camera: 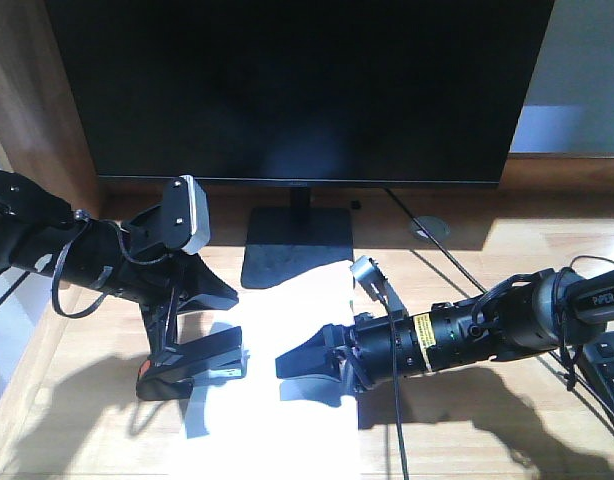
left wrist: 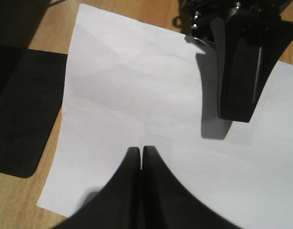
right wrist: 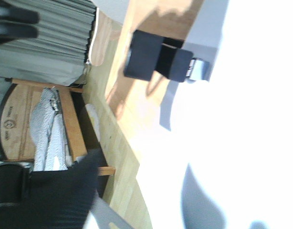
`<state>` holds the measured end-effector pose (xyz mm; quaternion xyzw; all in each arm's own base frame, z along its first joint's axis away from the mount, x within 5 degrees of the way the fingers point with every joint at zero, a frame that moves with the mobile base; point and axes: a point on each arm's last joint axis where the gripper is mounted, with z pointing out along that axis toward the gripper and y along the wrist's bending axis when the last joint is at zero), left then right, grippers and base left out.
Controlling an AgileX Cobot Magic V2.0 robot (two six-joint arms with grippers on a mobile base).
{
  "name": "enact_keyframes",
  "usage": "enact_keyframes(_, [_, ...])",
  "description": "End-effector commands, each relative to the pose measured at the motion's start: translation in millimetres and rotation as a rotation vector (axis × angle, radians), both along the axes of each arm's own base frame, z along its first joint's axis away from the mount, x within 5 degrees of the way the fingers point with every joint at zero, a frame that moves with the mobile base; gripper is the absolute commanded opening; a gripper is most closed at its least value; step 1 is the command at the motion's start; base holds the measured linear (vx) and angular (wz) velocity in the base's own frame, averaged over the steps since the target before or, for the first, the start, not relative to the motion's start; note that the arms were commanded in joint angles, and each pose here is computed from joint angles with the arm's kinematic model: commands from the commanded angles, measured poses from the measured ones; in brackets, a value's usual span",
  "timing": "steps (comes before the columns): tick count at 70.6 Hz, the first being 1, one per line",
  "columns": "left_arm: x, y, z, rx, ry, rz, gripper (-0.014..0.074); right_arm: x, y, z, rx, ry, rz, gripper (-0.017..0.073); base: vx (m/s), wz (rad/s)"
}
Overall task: Grab stapler and paper to desk for stapling
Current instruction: 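Open both grippers and withdraw them from the stapler and paper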
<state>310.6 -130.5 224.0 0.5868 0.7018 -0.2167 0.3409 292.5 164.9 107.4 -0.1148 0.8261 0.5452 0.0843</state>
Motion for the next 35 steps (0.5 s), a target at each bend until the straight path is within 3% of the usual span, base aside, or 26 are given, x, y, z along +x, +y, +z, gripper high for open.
enact_keyframes(1, [-3.5,-2.7,22.9,-0.062,-0.036,0.014,-0.0006,7.6,0.7,25.9,0.042,-0.079,-0.029,0.0623,0.00,0.00])
enact_keyframes(13, [-3.5,-2.7,22.9,-0.062,-0.036,0.014,-0.0006,11.9,-4.4,38.9,-0.060,-0.166,-0.081,0.0659,0.00,0.00])
enact_keyframes(35, [-3.5,-2.7,22.9,-0.062,-0.036,0.014,-0.0006,15.6,-26.5,54.4,-0.403,-0.301,-0.156,0.0612,0.00,0.00])
